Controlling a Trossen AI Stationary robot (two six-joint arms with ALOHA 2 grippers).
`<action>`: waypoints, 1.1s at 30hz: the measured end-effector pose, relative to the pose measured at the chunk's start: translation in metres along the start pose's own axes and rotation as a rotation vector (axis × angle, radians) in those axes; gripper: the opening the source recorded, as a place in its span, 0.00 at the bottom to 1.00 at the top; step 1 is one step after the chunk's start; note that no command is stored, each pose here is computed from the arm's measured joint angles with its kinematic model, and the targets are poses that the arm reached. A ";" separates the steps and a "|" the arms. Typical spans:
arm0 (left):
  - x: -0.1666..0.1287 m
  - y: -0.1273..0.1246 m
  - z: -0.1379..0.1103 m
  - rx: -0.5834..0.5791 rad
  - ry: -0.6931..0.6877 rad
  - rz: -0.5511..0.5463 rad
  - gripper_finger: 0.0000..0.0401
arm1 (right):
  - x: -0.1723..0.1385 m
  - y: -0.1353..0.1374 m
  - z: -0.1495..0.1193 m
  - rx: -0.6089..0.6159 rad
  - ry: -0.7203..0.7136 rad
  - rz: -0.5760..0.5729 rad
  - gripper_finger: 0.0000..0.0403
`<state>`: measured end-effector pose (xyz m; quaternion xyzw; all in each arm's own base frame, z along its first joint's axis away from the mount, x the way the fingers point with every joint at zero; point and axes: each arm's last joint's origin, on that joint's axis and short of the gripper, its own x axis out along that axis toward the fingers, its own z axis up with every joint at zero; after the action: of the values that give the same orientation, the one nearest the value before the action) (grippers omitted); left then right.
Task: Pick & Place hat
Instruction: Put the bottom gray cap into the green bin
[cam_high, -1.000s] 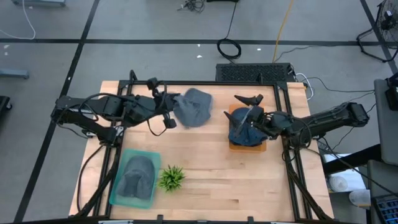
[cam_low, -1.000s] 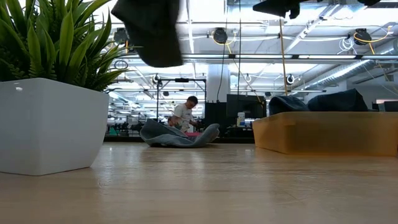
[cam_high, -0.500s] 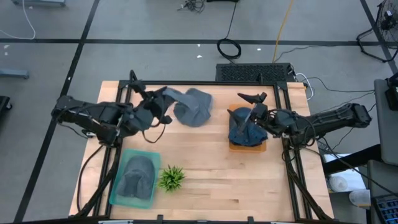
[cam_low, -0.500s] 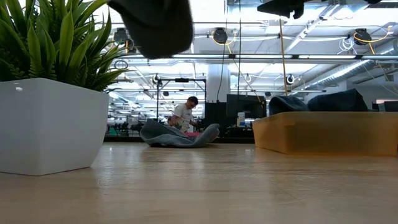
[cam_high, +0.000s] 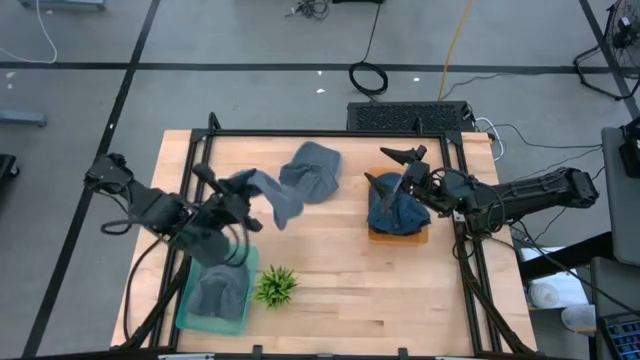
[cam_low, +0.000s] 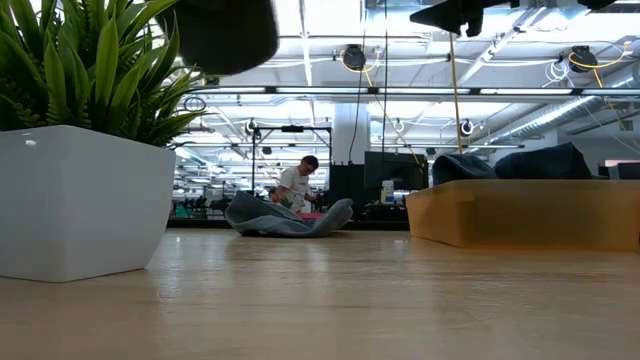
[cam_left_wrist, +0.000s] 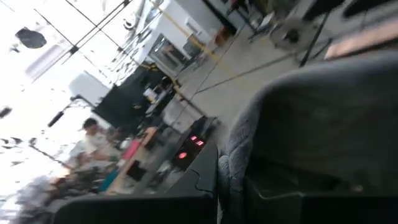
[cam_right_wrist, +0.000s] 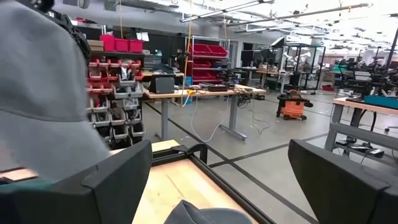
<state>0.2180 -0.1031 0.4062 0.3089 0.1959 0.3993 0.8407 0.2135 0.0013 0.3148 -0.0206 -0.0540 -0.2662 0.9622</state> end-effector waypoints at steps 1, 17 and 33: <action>-0.003 0.000 0.000 -0.026 -0.007 -0.009 0.04 | 0.000 0.000 0.000 0.002 0.002 -0.001 0.91; -0.023 -0.004 -0.049 -0.271 0.286 -0.277 0.04 | 0.000 0.001 -0.008 0.038 0.068 0.002 0.91; -0.032 -0.025 -0.068 -0.374 0.651 -0.466 0.04 | -0.001 0.001 -0.009 -0.005 0.082 0.004 0.91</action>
<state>0.1728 -0.1161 0.3420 -0.0429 0.4393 0.3043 0.8441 0.2143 0.0016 0.3057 -0.0123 -0.0138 -0.2652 0.9640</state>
